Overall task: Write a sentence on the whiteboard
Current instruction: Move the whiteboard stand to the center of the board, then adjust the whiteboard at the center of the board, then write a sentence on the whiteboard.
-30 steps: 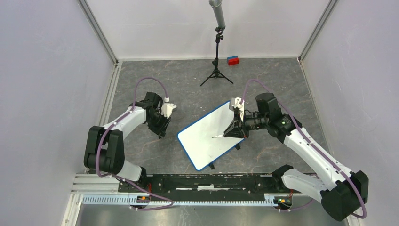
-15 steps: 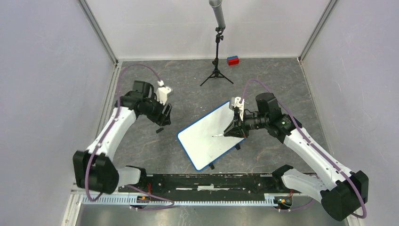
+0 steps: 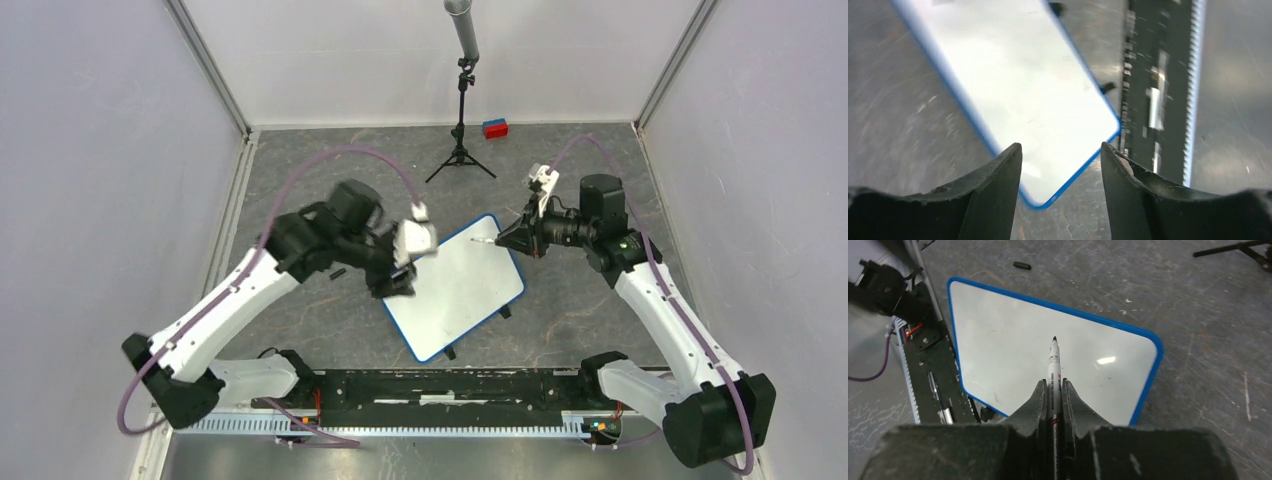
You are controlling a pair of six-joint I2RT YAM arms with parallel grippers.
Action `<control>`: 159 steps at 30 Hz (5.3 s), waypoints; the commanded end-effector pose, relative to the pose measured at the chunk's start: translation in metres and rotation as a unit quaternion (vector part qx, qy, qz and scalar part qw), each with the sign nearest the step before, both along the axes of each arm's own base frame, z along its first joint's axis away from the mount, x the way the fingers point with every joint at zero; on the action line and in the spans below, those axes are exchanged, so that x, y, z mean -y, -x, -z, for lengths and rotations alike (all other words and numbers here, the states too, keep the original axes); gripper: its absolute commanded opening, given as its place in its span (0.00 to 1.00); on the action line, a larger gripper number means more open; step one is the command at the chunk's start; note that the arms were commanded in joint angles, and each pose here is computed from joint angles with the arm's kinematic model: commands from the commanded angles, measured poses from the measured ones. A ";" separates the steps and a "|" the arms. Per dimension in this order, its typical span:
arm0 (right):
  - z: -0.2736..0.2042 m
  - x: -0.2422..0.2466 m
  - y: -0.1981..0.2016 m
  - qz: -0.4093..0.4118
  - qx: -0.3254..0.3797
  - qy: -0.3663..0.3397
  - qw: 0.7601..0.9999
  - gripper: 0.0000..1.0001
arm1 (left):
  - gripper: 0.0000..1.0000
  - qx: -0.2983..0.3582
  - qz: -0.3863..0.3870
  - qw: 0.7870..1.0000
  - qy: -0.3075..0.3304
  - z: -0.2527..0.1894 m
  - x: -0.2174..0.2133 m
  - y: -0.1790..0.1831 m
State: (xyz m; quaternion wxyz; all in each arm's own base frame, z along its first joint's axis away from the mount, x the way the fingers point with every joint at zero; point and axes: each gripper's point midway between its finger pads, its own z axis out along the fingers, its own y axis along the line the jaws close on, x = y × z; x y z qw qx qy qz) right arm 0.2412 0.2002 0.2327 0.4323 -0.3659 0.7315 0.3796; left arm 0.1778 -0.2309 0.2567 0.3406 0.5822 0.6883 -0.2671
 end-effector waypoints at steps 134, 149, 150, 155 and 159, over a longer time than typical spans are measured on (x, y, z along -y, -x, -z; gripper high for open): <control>-0.003 -0.063 0.056 -0.173 0.085 0.064 0.979 0.00 | 0.05 -0.396 -0.041 0.917 0.024 0.118 0.025 -0.020; 0.004 -0.071 0.060 -0.178 0.109 0.086 0.974 0.00 | 0.52 -0.370 -0.093 0.921 0.075 0.084 -0.016 -0.044; 0.003 -0.073 0.060 -0.176 0.113 0.085 0.974 0.00 | 0.54 -0.371 -0.098 0.920 0.082 0.082 -0.021 -0.046; 0.002 -0.090 0.059 -0.175 0.140 0.084 0.971 0.00 | 0.56 -0.373 -0.108 0.913 0.126 0.074 -0.039 -0.045; -0.001 -0.108 0.058 -0.170 0.168 0.090 0.967 0.00 | 0.56 -0.366 -0.100 0.914 0.144 0.066 -0.039 -0.039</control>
